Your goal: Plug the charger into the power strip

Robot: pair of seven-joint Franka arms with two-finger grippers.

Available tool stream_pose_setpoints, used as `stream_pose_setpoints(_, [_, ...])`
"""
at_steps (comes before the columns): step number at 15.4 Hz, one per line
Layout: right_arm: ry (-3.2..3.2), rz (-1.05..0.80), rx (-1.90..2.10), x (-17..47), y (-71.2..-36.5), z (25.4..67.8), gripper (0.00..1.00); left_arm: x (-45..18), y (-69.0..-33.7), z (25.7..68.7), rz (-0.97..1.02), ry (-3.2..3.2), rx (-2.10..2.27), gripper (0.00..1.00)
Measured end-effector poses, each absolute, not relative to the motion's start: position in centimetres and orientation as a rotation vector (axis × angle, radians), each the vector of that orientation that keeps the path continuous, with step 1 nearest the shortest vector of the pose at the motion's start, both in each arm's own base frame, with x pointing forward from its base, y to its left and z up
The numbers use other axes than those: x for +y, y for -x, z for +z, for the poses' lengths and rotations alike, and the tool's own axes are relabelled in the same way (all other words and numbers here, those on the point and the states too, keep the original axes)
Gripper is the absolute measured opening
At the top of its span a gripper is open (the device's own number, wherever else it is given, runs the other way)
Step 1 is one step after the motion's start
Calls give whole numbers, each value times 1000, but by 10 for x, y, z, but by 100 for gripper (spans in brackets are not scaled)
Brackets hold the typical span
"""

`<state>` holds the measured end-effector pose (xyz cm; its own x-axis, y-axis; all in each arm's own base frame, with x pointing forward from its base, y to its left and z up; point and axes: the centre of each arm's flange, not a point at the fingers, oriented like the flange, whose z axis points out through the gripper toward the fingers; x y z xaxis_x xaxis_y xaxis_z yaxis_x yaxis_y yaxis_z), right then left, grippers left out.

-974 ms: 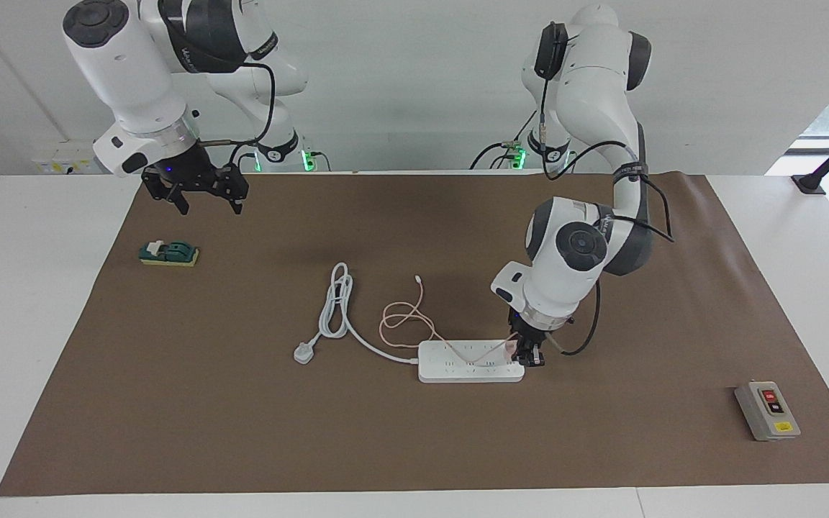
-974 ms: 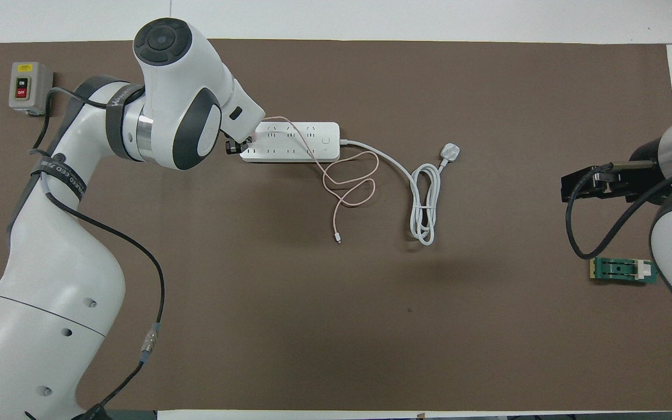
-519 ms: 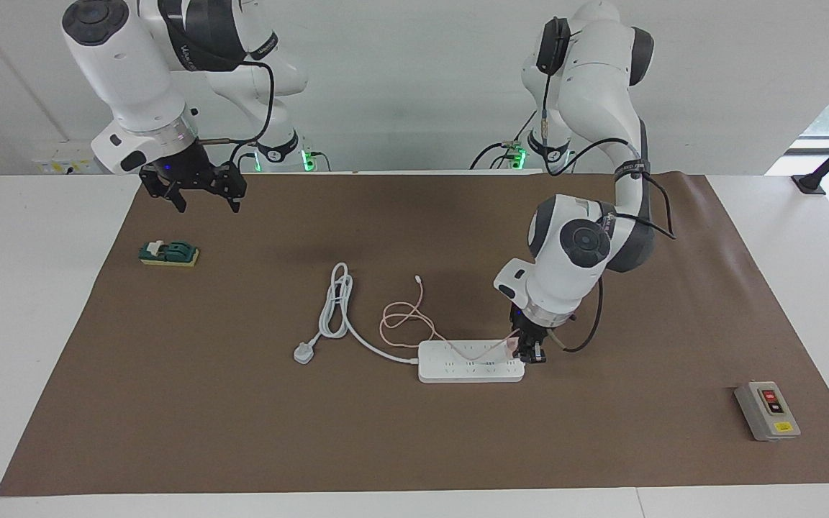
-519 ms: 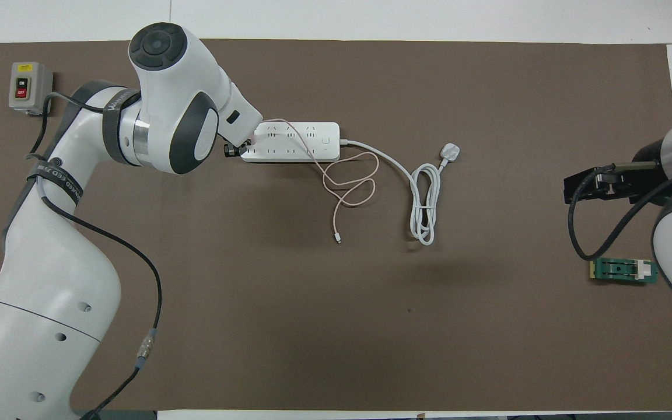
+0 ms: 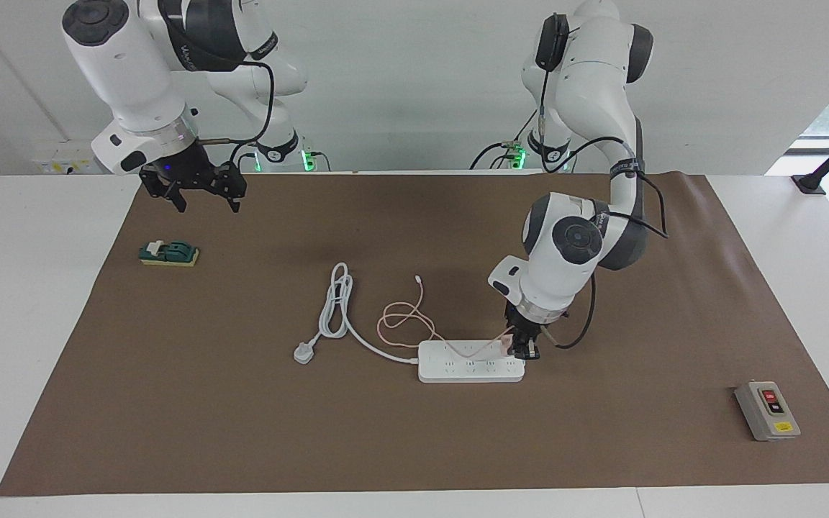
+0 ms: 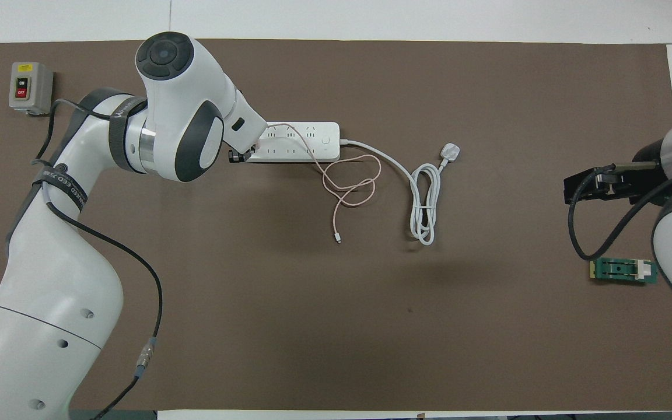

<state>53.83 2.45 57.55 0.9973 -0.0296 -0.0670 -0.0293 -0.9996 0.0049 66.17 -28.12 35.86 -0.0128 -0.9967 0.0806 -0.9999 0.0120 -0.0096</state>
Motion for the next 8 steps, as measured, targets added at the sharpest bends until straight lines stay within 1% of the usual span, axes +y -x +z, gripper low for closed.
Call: stream_pose_setpoints(8, [-3135,-111,-41,26,-538,575,100,-280,-657,358,105,-2179,-2192,32])
